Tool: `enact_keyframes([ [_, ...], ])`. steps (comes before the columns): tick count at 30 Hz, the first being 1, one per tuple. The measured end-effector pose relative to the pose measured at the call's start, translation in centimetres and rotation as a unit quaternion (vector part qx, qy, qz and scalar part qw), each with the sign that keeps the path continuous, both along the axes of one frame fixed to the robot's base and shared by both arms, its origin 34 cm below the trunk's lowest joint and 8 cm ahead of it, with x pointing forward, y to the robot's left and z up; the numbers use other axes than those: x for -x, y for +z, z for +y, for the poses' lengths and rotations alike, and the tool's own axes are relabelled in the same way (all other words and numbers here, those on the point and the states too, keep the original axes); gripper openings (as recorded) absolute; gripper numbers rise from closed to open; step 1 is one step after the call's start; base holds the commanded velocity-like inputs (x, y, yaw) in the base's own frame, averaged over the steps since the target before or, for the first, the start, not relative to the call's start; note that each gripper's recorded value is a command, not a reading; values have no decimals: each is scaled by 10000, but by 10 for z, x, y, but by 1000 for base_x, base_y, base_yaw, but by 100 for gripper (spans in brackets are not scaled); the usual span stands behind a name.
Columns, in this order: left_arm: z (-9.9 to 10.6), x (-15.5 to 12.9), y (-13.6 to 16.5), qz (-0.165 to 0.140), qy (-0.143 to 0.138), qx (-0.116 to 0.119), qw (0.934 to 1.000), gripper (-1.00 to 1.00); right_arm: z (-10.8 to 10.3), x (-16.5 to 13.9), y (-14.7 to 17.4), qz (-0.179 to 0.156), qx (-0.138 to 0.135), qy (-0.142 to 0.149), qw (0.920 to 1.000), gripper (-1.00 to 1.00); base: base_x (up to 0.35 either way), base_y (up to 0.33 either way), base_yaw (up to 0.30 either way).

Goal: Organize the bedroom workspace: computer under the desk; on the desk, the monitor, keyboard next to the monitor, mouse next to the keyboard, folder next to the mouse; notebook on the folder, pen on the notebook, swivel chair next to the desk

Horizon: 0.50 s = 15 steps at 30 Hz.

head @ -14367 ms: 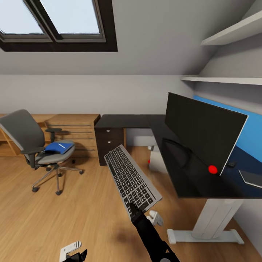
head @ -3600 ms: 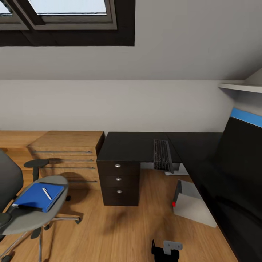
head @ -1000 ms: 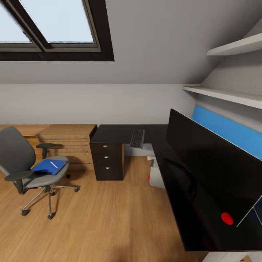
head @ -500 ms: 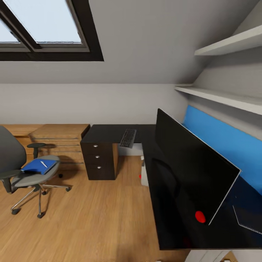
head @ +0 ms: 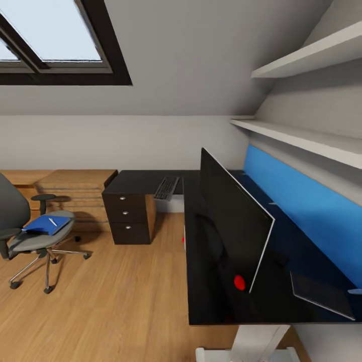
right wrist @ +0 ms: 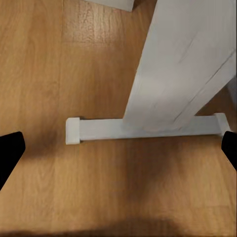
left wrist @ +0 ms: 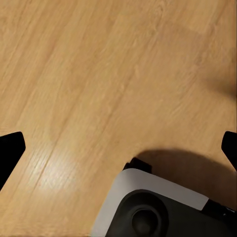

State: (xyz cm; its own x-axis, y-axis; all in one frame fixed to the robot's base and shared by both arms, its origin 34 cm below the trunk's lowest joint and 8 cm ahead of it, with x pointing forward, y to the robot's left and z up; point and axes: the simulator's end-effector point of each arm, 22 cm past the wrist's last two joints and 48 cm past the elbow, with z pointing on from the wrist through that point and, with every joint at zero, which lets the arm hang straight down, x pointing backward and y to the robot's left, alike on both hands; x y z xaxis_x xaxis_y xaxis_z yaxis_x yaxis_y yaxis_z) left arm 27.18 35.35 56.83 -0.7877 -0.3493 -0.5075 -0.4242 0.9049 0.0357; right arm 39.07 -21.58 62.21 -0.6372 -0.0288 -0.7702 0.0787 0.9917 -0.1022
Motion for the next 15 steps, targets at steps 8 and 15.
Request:
enact_keyframes([
  [8, 1, -1, 0, -17, 8, -11, 10000, 100, 1, -7, 3, -82, -37, -11, 10000, 100, -227, -264, 0],
  [15, 2, -1, 1, -36, 17, -29, 10000, 100, -37, -48, 22, -547, -12, -234, 9982, 100, -228, -262, 0],
])
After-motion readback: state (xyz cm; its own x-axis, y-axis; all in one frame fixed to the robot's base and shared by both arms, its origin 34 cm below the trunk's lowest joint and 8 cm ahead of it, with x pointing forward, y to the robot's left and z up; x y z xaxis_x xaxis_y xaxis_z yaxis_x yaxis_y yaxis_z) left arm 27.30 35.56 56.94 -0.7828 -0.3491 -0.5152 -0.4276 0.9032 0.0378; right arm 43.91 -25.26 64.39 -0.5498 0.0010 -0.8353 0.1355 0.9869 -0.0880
